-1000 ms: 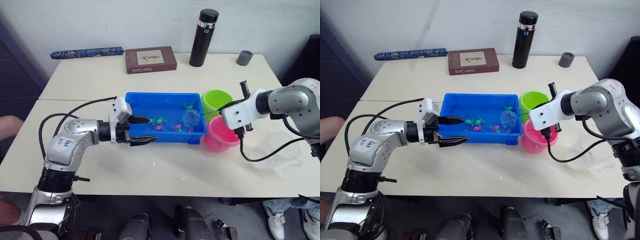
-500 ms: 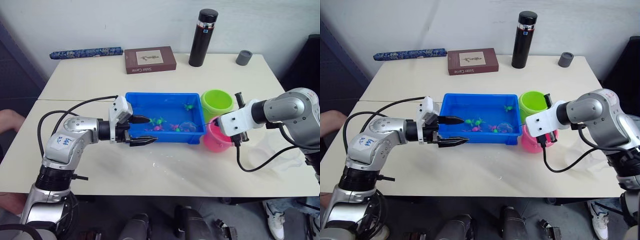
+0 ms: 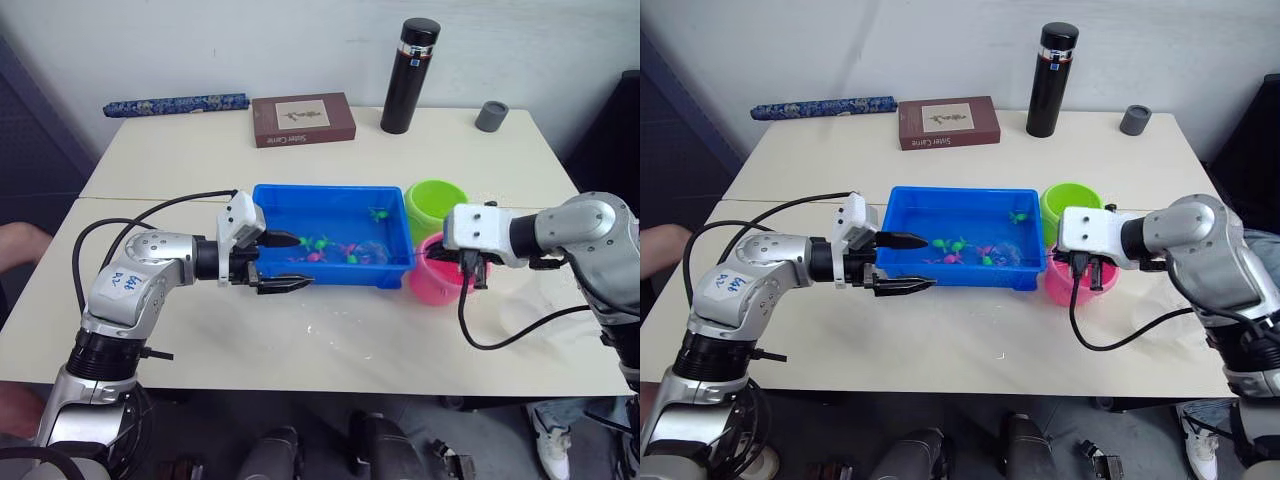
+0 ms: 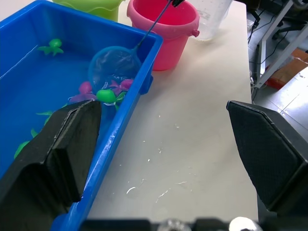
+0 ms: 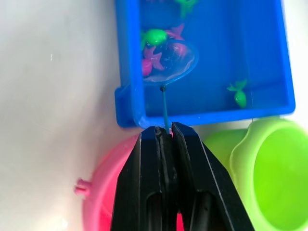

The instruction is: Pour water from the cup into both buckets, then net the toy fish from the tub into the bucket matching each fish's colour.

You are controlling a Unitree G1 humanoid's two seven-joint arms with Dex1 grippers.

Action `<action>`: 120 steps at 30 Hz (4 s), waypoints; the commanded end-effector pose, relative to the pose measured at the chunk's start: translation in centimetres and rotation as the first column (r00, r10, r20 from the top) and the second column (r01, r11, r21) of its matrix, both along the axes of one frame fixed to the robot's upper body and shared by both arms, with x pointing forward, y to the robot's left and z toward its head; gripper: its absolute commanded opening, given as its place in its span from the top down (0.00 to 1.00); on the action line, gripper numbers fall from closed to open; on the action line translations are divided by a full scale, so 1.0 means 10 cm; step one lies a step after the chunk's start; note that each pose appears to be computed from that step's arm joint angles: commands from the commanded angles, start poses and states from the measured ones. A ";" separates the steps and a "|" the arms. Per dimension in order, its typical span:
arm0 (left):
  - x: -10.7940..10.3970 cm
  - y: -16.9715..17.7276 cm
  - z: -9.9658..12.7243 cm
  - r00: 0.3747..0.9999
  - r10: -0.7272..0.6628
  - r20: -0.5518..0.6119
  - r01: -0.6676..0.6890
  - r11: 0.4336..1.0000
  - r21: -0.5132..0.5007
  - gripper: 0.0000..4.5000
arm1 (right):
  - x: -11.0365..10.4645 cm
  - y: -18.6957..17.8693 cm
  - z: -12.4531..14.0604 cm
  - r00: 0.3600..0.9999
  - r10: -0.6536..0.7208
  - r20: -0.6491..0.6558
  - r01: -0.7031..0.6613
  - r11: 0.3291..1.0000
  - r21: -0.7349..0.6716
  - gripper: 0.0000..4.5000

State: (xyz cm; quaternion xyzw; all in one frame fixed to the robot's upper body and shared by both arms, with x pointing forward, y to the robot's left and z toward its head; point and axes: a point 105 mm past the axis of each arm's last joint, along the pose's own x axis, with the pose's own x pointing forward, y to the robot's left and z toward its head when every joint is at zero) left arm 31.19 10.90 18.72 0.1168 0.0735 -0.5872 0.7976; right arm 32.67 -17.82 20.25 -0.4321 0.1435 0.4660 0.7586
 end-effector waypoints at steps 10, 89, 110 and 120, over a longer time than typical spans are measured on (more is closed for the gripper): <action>0.06 -0.04 0.08 0.998 -0.026 0.066 0.026 1.000 -0.002 0.00 | -0.10 -0.04 0.14 0.960 -0.177 -0.218 0.241 0.919 0.313 1.00; 0.25 0.37 0.01 0.979 0.189 0.079 -0.195 0.978 0.068 0.00 | 0.25 0.27 -0.23 0.933 -0.052 0.355 0.045 0.999 0.028 1.00; 0.34 0.29 0.04 0.980 0.174 0.097 -0.179 0.983 0.048 0.00 | -0.02 0.25 -0.23 0.979 -0.201 0.016 0.185 0.927 0.327 1.00; 0.35 0.42 -0.15 0.986 0.143 0.083 -0.154 0.977 0.144 0.00 | 0.08 0.31 -0.19 0.965 -0.084 0.248 0.064 0.994 0.088 1.00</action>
